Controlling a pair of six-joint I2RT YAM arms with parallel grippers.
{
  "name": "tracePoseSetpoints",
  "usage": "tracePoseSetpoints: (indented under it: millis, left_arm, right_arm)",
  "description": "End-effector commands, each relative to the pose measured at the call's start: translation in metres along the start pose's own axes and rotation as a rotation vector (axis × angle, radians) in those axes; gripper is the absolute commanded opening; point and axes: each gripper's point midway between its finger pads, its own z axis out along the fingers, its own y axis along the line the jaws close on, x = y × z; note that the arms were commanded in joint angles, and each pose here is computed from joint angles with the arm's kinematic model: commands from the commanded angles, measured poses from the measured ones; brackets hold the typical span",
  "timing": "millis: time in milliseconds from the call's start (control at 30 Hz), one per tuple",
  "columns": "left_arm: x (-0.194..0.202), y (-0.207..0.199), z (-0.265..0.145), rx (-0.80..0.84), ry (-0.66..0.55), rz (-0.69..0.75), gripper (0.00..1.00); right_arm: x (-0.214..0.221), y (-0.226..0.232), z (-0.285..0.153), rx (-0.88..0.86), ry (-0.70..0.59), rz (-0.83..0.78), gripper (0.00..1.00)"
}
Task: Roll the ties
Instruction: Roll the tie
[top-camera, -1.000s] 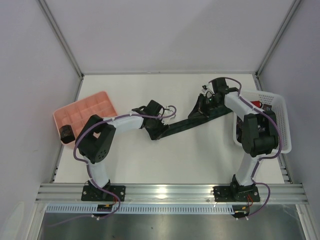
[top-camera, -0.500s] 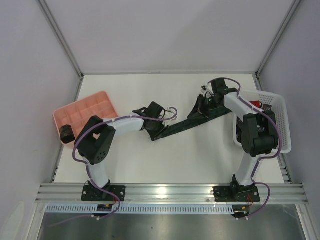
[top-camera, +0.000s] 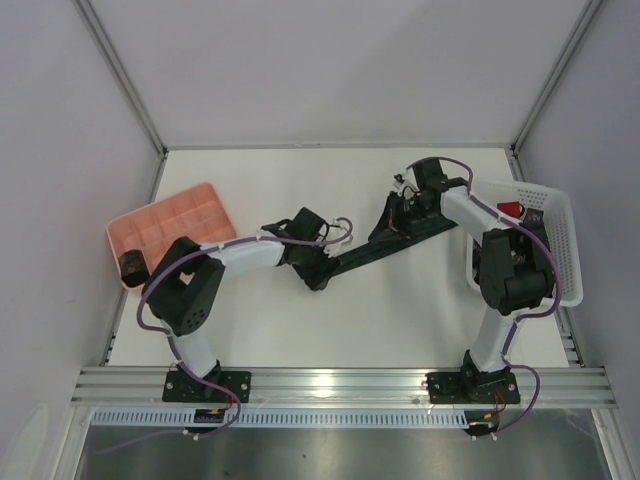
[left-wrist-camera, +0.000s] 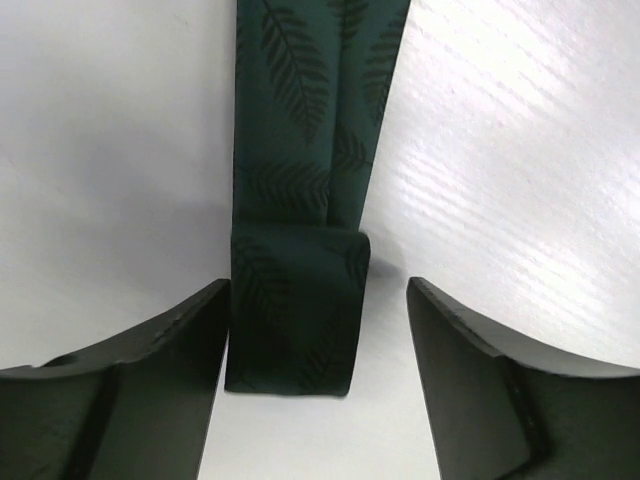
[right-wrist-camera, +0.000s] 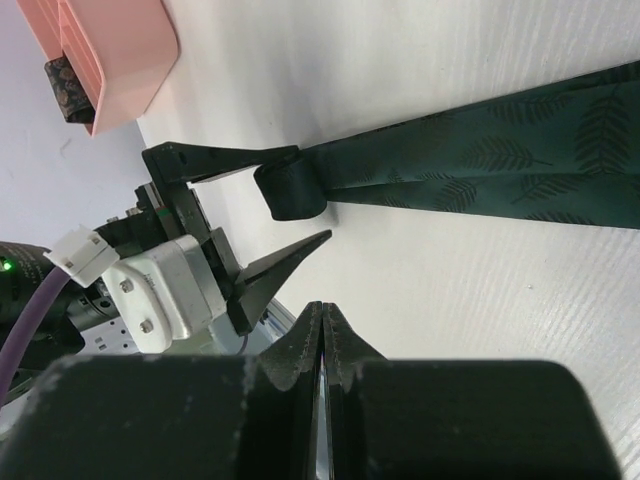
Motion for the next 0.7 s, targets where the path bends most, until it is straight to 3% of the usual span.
tracePoseSetpoints:
  millis: [0, 167, 233, 367, 467, 500, 600, 667]
  left_arm:
    - [-0.025, 0.0, -0.033, -0.016, -0.125, -0.031, 0.83]
    - [-0.054, 0.008, -0.078, -0.065, -0.288, -0.064, 0.9]
    - [-0.07, 0.007, -0.113, -0.082, -0.405, -0.091, 1.0]
    - [-0.077, 0.0, -0.171, -0.125, -0.548, -0.239, 1.0]
    - [-0.069, -0.002, -0.196, -0.141, -0.614, -0.478, 1.0]
    - [-0.064, 0.0, -0.196, -0.117, -0.615, -0.619, 1.0]
    - [-0.031, 0.006, -0.178, -0.076, -0.514, -0.914, 0.99]
    - [-0.022, 0.006, -0.166, -0.011, -0.505, -1.008, 0.92]
  right_arm:
    - [-0.003, 0.004, -0.002, -0.004, -0.018, -0.018, 0.06]
    - [-0.003, -0.001, 0.001, 0.009, -0.012, -0.012, 0.06]
    - [0.001, -0.002, 0.008, 0.013, 0.008, -0.004, 0.06]
    - [0.011, 0.015, 0.03, 0.0, 0.067, -0.037, 0.06]
    - [0.021, 0.037, 0.052, -0.008, 0.104, -0.077, 0.06]
    - [0.021, 0.044, 0.057, -0.019, 0.104, -0.089, 0.06]
    - [0.026, 0.065, 0.079, -0.042, 0.12, -0.117, 0.06]
    - [0.032, 0.078, 0.093, -0.052, 0.141, -0.139, 0.06]
